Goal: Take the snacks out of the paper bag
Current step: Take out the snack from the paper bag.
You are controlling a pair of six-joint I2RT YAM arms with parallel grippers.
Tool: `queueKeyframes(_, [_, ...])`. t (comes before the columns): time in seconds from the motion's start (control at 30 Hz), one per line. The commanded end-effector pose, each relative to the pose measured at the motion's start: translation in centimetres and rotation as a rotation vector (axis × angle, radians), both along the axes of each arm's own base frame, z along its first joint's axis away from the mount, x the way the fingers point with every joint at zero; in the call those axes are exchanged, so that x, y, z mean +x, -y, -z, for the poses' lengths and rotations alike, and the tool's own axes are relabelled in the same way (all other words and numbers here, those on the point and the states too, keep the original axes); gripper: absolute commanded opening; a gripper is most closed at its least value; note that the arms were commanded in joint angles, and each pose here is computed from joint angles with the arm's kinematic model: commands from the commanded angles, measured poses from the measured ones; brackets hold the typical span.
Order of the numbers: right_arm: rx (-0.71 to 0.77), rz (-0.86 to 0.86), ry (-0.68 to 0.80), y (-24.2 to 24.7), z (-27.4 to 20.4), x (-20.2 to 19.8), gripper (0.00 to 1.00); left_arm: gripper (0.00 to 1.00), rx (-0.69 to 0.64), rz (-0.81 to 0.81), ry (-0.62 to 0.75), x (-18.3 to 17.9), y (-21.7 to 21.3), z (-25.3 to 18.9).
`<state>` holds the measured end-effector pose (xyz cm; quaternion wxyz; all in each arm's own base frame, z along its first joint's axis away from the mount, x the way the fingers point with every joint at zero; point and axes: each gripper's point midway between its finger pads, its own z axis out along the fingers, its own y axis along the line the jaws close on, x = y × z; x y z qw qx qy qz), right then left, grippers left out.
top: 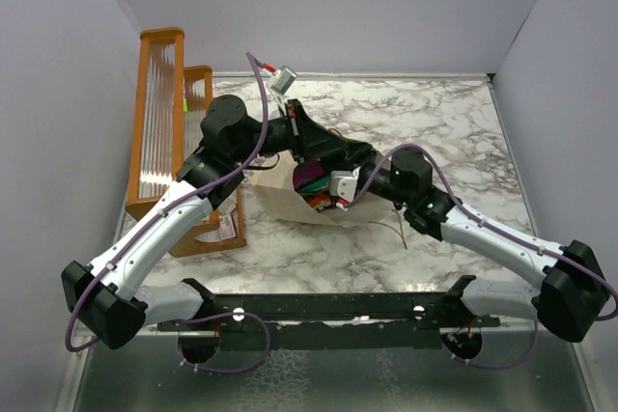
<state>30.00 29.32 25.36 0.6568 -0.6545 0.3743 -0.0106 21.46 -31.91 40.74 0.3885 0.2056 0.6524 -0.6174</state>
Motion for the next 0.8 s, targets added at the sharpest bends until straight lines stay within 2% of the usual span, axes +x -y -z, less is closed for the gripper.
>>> queueKeyframes(0.0, [0.041,-0.095,0.061,-1.9,-1.6,0.5,0.50,0.00,-0.063,-0.019,0.053,-0.8,-0.7,-2.8])
queueKeyframes(0.07, [0.046,-0.083,0.059,-2.3,-1.8,1.3,0.46,0.00,-0.058,-0.036,0.037,-0.5,-0.7,-2.6])
queueKeyframes(0.17, [0.017,-0.076,0.038,-3.0,-1.2,2.3,0.36,0.00,-0.051,-0.050,0.024,-0.3,-0.8,-2.3])
queueKeyframes(0.3, [0.015,-0.084,0.038,-3.3,-0.9,2.4,0.30,0.00,-0.036,-0.087,0.013,0.1,-1.1,-2.1])
queueKeyframes(0.37, [0.032,-0.103,0.041,-3.3,-1.5,1.8,0.22,0.00,-0.025,-0.123,0.003,0.5,-1.4,-1.9])
queueKeyframes(0.47, [0.047,-0.111,0.056,-3.0,-2.3,1.3,0.03,0.00,-0.016,-0.160,-0.003,1.0,-1.7,-1.6])
queueKeyframes(0.77, [0.144,-0.168,0.088,-2.6,-5.8,-0.9,0.01,0.00,0.013,-0.301,-0.013,2.6,-3.1,-1.3])
